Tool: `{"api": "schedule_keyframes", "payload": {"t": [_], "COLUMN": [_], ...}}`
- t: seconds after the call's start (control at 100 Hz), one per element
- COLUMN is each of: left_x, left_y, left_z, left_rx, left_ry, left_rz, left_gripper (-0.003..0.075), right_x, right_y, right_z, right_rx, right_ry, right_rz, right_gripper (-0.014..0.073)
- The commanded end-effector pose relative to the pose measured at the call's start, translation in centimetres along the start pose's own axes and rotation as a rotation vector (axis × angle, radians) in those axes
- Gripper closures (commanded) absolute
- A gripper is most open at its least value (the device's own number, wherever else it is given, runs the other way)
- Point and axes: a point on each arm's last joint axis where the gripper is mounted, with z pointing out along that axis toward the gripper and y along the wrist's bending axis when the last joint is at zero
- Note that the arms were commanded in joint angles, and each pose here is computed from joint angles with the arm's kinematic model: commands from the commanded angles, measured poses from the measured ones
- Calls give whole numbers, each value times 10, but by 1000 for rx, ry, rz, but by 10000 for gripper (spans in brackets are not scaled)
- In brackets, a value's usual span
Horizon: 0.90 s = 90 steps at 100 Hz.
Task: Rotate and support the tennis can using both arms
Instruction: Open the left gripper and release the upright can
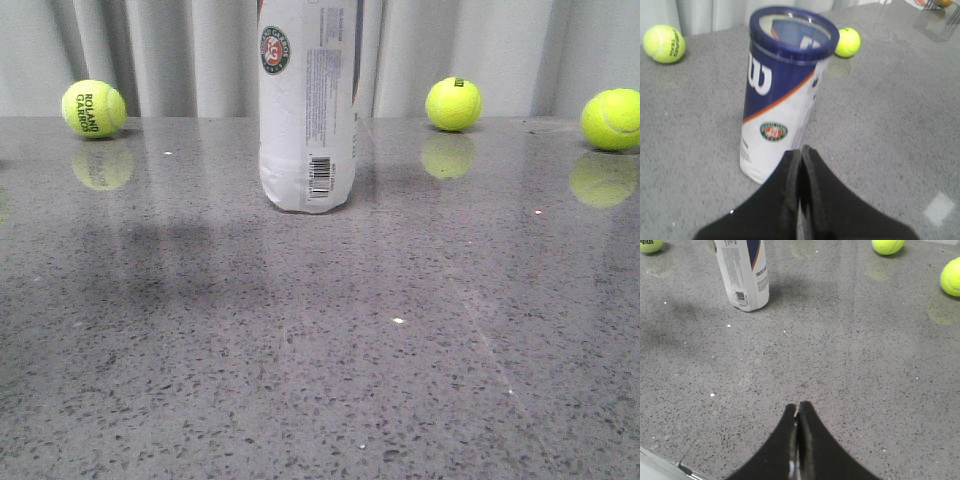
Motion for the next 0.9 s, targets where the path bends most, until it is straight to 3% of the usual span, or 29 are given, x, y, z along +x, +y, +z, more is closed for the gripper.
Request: {"api": "schedule_keyframes", "payload": {"t": [0.0,0.37,0.89], "left_x": [-4,42,84], "left_y": [-4,7,24], "left_z": [-15,-32,-54], "left_rx": [16,-67,-205], "left_ry": [-113,-156,-452], "left_rz": [-51,30,150], "left_gripper": [740,740,740], "right_x": [-13,-13,-13], "right_y": [1,1,1], "right_z": [-2,-2,-2], "right_rx": [1,1,1], "right_ry": [-88,-88,-88], "right_rz": [-9,-9,-9], "right_gripper": [662,662,662]}}
